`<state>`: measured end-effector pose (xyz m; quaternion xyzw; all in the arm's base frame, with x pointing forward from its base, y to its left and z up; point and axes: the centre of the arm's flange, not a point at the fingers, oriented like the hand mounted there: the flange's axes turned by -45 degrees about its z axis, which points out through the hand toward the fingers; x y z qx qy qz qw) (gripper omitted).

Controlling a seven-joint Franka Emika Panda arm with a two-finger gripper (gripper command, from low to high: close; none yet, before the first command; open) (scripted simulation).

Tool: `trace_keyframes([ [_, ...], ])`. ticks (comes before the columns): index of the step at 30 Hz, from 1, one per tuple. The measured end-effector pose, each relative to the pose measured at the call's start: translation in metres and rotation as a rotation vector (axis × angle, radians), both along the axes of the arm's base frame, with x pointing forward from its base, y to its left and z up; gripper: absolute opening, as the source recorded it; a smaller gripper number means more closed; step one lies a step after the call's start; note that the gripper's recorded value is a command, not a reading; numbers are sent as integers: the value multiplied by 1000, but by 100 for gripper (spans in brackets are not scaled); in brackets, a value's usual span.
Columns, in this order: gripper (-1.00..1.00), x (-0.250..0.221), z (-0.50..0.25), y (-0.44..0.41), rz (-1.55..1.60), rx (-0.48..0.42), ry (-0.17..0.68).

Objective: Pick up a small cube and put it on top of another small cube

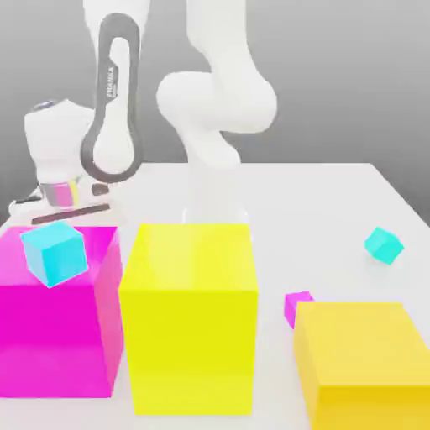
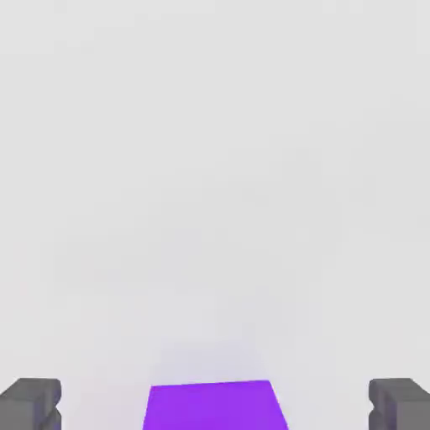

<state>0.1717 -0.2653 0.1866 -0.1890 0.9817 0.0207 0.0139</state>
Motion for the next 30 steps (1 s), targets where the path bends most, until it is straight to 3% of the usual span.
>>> trace_keyframes([
  [6,0,32,-4,18,23,-46,20],
  [12,0,31,-47,17,18,-51,23],
  [13,-100,30,-54,17,18,-49,22],
  [20,-100,30,-55,17,17,-50,20],
  [30,-100,38,9,21,71,-51,8],
])
